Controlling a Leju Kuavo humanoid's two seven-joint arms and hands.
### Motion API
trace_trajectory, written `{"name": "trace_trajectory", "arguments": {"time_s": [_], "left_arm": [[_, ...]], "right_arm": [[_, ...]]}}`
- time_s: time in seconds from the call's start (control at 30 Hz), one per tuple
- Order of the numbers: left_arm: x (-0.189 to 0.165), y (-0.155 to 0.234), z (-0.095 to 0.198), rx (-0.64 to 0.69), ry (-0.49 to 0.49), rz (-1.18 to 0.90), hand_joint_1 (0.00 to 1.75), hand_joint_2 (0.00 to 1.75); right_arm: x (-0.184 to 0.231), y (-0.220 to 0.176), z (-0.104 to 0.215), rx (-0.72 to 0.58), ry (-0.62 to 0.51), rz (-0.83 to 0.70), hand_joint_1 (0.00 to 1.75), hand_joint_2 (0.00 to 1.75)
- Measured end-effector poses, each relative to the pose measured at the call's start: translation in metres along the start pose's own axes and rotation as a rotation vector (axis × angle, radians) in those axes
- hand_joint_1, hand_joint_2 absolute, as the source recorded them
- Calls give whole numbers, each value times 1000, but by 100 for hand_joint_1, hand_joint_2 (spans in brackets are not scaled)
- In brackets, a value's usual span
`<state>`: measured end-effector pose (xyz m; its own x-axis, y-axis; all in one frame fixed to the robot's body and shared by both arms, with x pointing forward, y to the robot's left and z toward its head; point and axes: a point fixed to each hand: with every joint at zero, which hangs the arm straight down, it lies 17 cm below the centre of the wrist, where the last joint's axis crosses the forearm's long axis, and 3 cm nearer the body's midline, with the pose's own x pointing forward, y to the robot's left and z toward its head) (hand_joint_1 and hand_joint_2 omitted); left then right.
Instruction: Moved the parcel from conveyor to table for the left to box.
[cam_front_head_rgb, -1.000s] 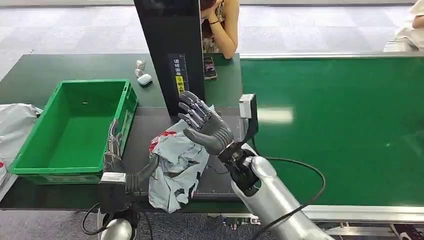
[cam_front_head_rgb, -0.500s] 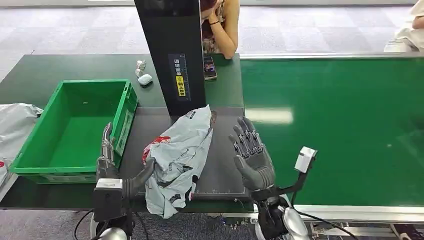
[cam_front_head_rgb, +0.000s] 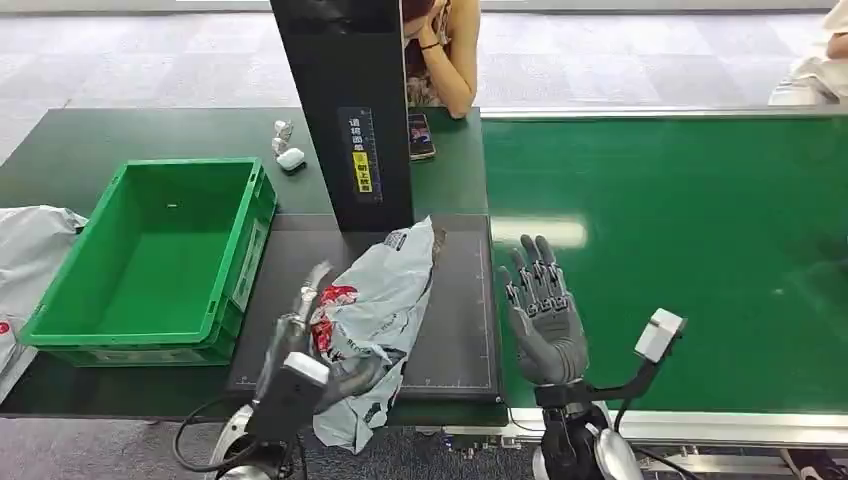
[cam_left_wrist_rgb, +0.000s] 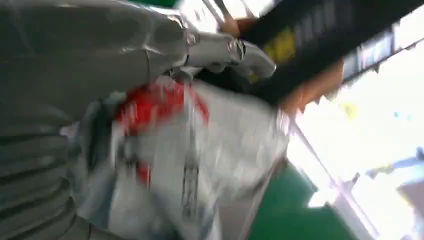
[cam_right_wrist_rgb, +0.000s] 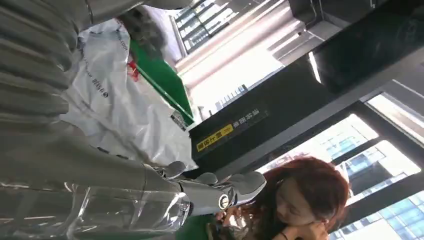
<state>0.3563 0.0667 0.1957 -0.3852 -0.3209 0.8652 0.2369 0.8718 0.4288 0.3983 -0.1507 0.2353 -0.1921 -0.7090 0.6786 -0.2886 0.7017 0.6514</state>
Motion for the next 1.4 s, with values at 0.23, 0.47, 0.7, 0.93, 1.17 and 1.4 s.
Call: {"name": "trace_trajectory", "arguments": {"time_s": [0.23, 0.47, 0.7, 0.93, 1.17, 1.4], "left_arm": [[-3, -32, 9, -163, -16, -108, 0, 175], [-18, -17, 8, -209, -43, -272, 0, 175], [-28, -25, -4, -291, -71, -378, 175, 175], [-33, -35, -18, -337, -97, -412, 175, 175], [-28, -31, -28, -314, -114, -412, 175, 175], [3, 21, -44, -26, -212, -416, 175, 175]], "right_arm": [[5, -5, 4, -14, -11, 0, 0, 175], [20, -16, 15, -52, -61, -17, 0, 175], [42, -13, 16, -48, -120, -37, 0, 175], [52, -13, 17, -45, -154, -45, 0, 175], [63, -12, 19, -44, -181, -42, 0, 175], [67, -17, 26, -69, -195, -31, 0, 175]]}}
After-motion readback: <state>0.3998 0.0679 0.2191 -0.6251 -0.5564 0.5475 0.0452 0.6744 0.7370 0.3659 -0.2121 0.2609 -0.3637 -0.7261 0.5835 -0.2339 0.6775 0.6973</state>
